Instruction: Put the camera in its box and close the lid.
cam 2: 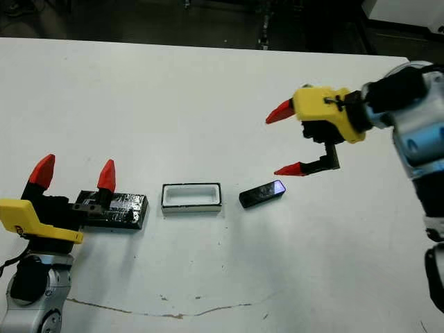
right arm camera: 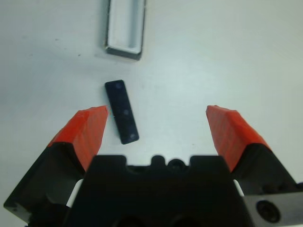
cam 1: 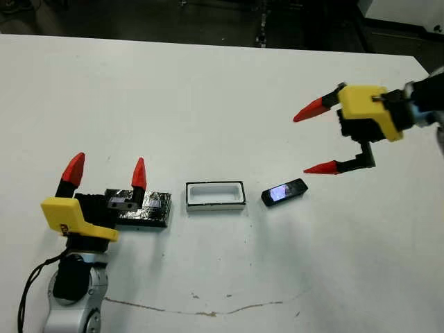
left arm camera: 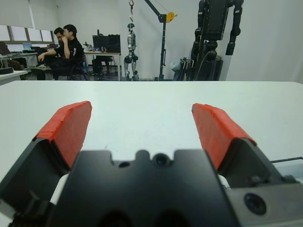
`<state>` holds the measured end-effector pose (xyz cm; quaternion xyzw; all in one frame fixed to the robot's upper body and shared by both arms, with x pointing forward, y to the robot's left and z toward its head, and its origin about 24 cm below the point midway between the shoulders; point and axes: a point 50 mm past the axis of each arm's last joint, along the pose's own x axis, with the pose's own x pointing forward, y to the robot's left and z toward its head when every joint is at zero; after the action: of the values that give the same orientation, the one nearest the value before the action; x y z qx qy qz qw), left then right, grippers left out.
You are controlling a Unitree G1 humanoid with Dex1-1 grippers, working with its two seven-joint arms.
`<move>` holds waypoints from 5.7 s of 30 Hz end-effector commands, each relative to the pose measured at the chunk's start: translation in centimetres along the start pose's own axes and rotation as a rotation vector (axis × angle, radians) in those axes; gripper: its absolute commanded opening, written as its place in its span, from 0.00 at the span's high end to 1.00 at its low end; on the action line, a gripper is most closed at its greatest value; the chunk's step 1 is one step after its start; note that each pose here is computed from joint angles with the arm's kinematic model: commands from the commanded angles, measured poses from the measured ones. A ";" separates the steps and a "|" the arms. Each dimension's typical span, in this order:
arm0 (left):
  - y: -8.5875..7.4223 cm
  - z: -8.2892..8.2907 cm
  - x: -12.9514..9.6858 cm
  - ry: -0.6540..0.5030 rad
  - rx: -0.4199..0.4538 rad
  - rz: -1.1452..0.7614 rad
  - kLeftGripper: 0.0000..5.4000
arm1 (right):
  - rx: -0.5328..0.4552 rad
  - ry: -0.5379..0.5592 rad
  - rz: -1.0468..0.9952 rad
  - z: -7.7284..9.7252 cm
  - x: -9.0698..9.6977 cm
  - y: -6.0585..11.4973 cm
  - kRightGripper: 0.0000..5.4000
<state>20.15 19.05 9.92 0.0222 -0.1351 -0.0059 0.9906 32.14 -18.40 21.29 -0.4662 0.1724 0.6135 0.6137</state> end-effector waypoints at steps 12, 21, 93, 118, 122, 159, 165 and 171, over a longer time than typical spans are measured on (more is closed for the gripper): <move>0.0 -0.4 -0.5 0.019 0.000 0.017 0.00 | -0.102 0.116 0.177 -0.4 4.5 0.1 0.00; 0.2 -0.4 -0.6 0.019 0.021 0.019 0.00 | -0.035 0.079 0.220 -1.7 5.9 0.3 0.00; 0.2 0.1 -0.7 0.013 0.026 0.032 0.00 | 0.218 0.012 0.100 -4.2 7.3 2.6 0.69; -0.5 -0.1 -1.0 0.028 0.000 0.026 0.00 | 0.337 -0.425 0.060 4.0 4.6 -2.2 0.69; -0.5 -0.1 -1.1 0.028 0.009 0.024 0.00 | 0.328 -0.449 0.093 4.8 6.0 -1.9 0.69; -0.4 0.1 -0.9 0.017 0.002 0.031 0.00 | 0.324 -0.358 0.116 5.9 12.0 0.3 0.69; -0.3 0.1 -0.9 0.014 0.010 0.033 0.00 | 0.319 -0.344 0.110 5.7 12.4 0.6 0.69; -0.4 0.0 -1.0 0.014 0.028 0.035 0.00 | 0.328 -0.343 0.119 5.4 12.7 0.9 0.69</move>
<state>19.35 18.61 9.97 0.0270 -0.1355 0.0108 0.9903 31.82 -6.43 14.28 -0.2392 0.1847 0.6842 0.6638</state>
